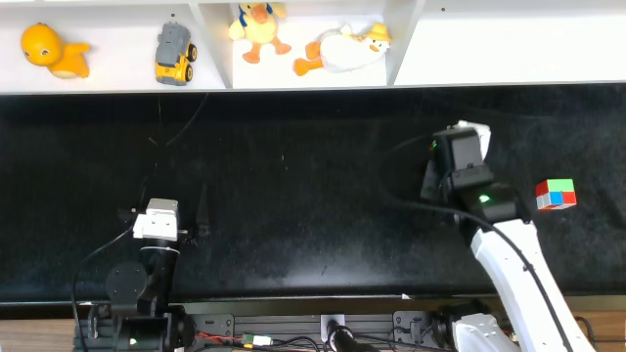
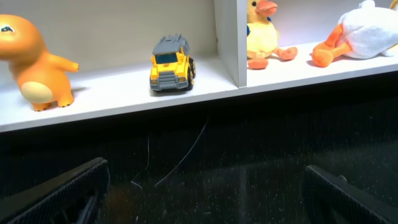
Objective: Store Toys
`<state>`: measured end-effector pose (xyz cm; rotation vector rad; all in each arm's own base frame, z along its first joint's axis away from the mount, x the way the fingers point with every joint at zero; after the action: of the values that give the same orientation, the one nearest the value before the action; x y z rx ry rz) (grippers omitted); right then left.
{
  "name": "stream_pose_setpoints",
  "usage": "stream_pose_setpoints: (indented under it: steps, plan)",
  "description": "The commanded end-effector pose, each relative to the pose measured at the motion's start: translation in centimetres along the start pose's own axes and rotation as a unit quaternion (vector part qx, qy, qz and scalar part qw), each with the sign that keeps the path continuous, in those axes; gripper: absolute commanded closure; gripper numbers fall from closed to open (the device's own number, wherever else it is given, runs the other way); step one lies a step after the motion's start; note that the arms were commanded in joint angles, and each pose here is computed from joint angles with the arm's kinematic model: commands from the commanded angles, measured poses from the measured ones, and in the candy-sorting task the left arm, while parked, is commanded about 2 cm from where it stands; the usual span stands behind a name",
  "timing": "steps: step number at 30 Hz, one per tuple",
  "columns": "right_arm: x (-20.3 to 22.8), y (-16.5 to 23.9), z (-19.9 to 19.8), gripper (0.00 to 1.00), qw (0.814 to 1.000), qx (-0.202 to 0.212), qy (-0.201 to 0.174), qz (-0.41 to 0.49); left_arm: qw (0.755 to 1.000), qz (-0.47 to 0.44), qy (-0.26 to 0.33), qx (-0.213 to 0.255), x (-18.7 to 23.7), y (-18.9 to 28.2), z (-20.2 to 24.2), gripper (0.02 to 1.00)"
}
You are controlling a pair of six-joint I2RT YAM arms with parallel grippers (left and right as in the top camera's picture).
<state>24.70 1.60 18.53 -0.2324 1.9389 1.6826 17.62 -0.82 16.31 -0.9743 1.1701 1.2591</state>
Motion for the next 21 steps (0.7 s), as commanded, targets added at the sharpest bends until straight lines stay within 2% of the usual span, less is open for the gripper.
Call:
stream_pose_setpoints:
  steps: [1, 11, 17, 21]
  plan:
    - [-5.0, 1.2, 0.4, 0.941, 0.998, -0.005, 0.05, -0.039, 1.0, -0.001, 0.005, -0.002, 0.0, 0.1, 0.0, 0.02]
    - [-12.0, -1.8, 3.5, 0.934, 0.991, -0.011, 0.127, -0.038, 1.0, -0.001, 0.005, -0.002, 0.0, 0.1, 0.0, 0.02]
    - [-14.6, -4.8, 4.7, 0.934, 0.989, -0.018, 0.145, -0.035, 1.0, -0.001, 0.005, -0.002, 0.0, 0.1, 0.0, 0.02]
    - [-15.9, -6.3, 5.0, 0.925, 0.989, -0.025, 0.142, -0.041, 1.0, -0.001, 0.005, -0.002, 0.0, 0.1, 0.0, 0.02]
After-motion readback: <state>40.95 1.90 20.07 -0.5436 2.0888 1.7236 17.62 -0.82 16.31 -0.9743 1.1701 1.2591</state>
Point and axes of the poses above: each gripper's point midway between its finger pads, its own y axis back along the fingers, its own z axis along the line the jaws close on, x = y × z, the point moved 7 cm from there along y, back along the fingers, and after that the axes turned 3 degrees about -y, right-handed, at the moved point
